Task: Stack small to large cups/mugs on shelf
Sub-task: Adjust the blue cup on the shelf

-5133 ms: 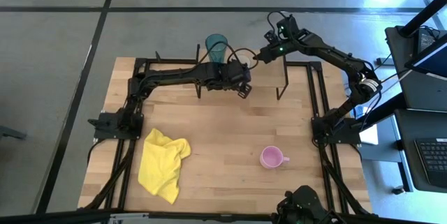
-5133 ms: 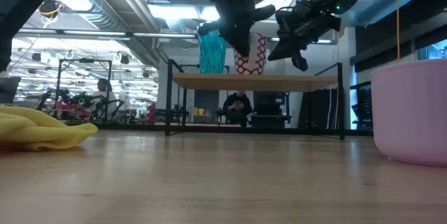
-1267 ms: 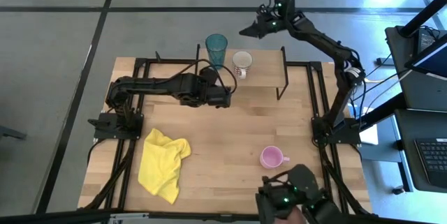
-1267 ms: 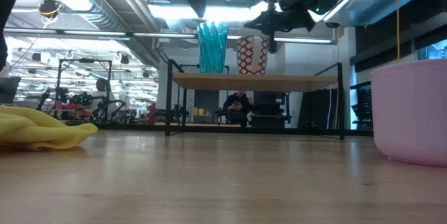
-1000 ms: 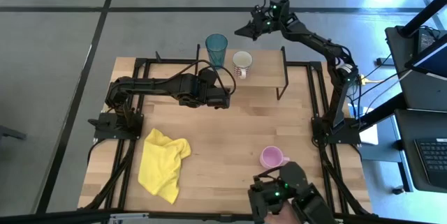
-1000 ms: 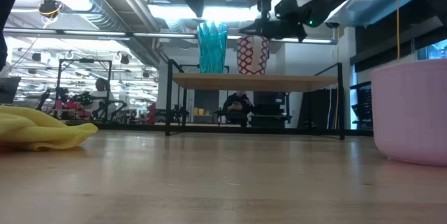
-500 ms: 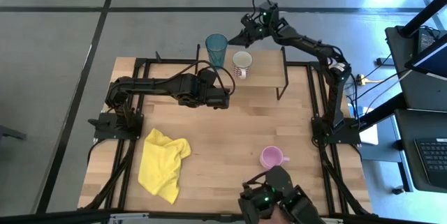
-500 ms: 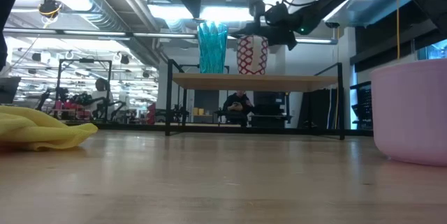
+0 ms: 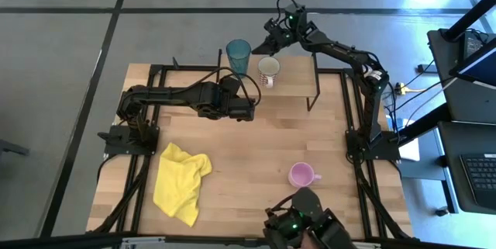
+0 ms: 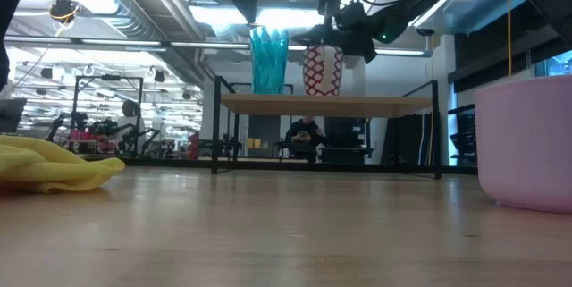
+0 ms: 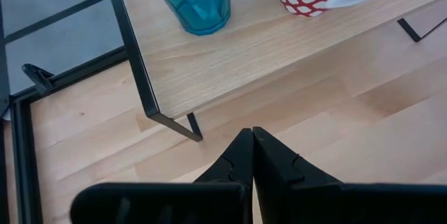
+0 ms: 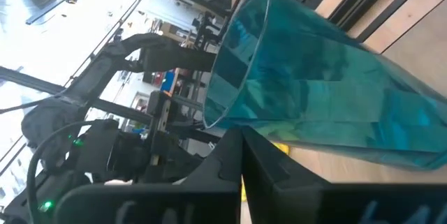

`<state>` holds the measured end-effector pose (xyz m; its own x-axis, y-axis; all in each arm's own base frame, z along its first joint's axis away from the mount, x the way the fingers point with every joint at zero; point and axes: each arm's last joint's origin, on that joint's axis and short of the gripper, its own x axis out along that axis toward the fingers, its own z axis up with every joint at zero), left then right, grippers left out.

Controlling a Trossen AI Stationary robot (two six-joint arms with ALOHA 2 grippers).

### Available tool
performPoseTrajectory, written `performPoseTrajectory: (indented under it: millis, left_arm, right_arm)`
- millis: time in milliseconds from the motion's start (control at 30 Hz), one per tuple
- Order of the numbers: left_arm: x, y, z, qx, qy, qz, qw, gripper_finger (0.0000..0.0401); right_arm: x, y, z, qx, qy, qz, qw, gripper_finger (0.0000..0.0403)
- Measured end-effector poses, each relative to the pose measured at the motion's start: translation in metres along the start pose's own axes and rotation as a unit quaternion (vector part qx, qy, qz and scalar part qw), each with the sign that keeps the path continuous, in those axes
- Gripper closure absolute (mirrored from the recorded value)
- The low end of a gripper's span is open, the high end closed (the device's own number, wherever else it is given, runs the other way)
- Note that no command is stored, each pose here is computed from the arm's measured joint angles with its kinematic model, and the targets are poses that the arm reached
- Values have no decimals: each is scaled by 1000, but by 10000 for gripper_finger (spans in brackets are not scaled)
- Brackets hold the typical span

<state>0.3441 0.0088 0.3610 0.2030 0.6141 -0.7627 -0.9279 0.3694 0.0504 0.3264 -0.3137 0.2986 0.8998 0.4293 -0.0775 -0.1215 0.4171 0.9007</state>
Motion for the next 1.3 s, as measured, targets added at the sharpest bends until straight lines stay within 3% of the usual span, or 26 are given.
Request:
performPoseTrajectory:
  millis: [300,500,700,867,1033,1300]
  left_arm:
    - [3,7,4,3,-28,36,999,401]
    - [17,25,20,-14,-40,98,994,401]
    - [10,51,39,-32,-41,99,994,401]
    - [-13,86,60,-75,-70,63,993,401]
    - [-25,123,89,-118,-71,-24,990,401]
    - [-5,159,130,-154,-72,-109,979,401]
  right_arm:
    - [-5,-2,2,-16,-25,-20,999,398]
    - [-6,0,3,-25,-28,-21,999,398]
    - [-17,6,6,-34,-39,-24,998,397]
    - [-29,3,9,-33,-51,-31,998,397]
    - [-34,2,10,-32,-56,-34,997,397]
    - [-33,3,9,-29,-45,-24,998,397]
